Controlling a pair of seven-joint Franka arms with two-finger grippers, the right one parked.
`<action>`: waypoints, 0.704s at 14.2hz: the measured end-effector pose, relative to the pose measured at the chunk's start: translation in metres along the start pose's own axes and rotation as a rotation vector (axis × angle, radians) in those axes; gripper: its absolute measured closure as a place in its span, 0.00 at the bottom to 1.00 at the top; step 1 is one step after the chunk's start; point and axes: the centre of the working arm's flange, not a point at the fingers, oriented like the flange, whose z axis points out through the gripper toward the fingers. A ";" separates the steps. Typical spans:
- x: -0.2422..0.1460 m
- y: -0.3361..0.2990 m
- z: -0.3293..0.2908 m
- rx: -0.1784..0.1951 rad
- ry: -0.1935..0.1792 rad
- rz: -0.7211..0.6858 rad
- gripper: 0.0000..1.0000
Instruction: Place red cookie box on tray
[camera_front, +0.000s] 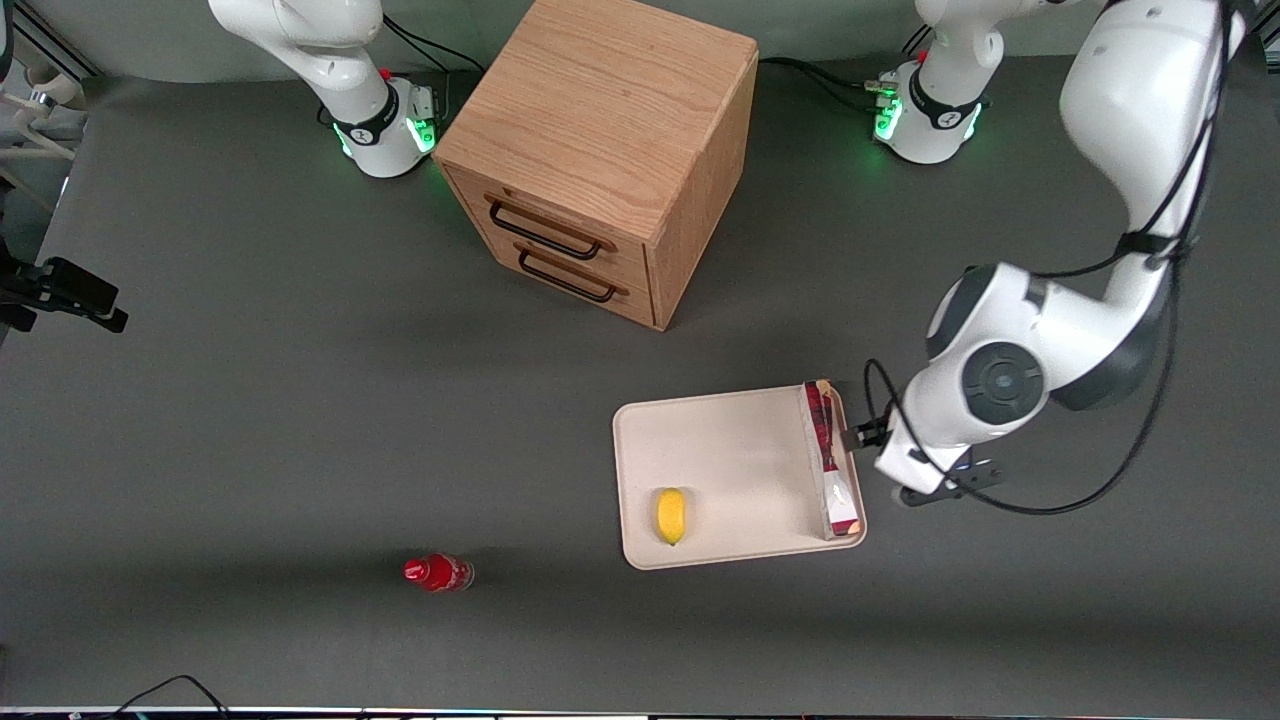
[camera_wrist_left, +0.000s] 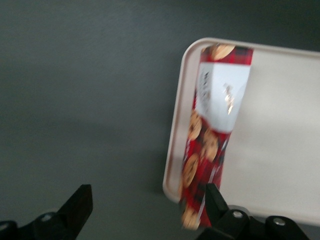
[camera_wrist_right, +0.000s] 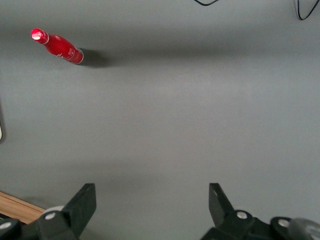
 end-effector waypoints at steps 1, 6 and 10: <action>-0.007 -0.018 -0.024 0.009 -0.042 0.021 0.00; -0.052 -0.160 -0.154 0.059 -0.136 0.140 0.00; -0.098 -0.229 -0.190 0.045 -0.152 0.213 0.00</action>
